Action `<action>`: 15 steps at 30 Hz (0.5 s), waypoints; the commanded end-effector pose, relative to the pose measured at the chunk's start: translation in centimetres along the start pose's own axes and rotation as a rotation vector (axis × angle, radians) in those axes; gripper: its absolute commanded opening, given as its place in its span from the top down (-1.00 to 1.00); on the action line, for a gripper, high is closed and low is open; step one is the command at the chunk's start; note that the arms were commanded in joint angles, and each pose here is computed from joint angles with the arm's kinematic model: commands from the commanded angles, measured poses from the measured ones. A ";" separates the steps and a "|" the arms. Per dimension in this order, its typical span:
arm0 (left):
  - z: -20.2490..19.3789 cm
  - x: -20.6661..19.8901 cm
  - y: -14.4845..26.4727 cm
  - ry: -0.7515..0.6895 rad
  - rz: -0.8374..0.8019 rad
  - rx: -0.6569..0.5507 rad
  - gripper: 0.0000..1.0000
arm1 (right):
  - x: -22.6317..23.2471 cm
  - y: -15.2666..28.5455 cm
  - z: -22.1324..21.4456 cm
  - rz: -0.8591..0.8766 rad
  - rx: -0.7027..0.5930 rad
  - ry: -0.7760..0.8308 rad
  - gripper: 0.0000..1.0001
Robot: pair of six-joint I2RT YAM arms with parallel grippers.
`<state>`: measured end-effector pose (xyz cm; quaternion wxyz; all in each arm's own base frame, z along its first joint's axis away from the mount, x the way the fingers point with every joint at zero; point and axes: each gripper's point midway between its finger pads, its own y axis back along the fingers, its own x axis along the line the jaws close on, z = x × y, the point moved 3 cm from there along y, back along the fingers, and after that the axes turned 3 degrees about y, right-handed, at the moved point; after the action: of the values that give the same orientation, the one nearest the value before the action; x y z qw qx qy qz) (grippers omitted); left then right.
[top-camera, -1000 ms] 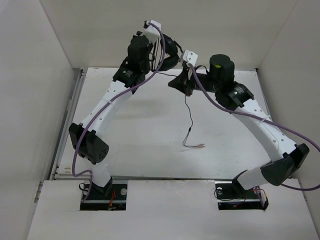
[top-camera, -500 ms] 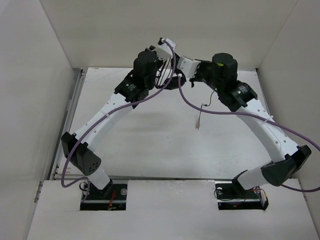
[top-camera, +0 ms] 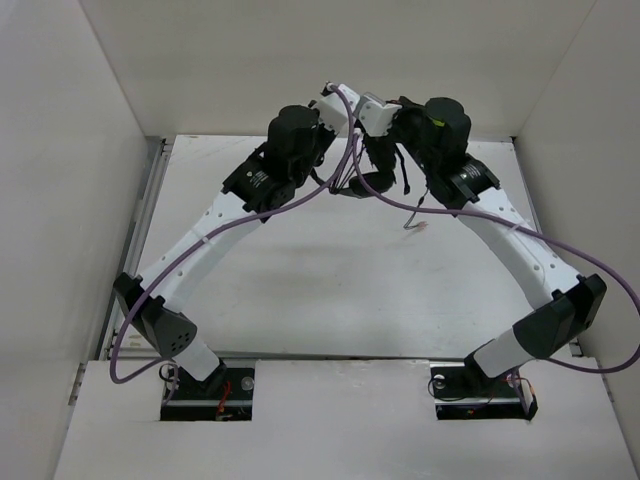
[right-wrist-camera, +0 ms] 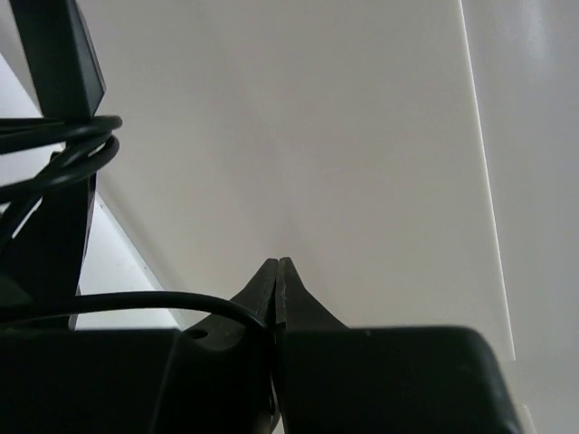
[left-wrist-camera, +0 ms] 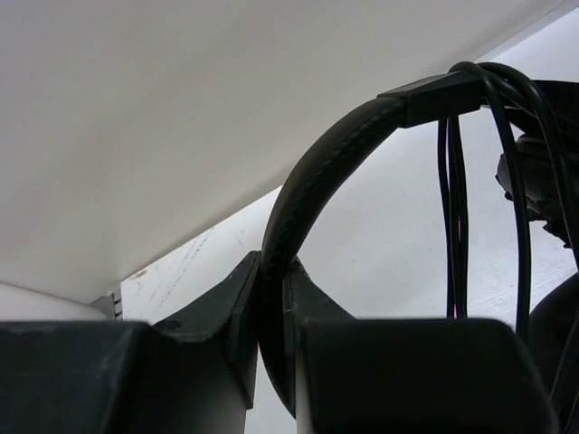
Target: Wrap the headphones
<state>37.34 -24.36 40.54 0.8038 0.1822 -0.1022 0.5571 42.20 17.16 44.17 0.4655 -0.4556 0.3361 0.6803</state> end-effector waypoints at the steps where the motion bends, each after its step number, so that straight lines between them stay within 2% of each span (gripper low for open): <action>1: 2.9 -0.5 2.4 0.034 -0.100 -0.081 1.00 | -3.5 -0.2 1.1 -0.144 -0.034 -0.020 0.89; 9: 1.6 -1.2 2.6 0.074 -0.160 -0.024 1.00 | -5.0 0.2 1.4 -0.201 -0.077 -0.081 0.82; 15: 2.3 -1.8 3.1 0.156 -0.242 -0.017 1.00 | -4.3 0.0 1.4 -0.160 -0.125 -0.185 0.82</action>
<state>35.40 -25.61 39.09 0.8479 0.1958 -0.0402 0.4910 43.14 17.42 44.42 0.4814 -0.4418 0.2966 0.6965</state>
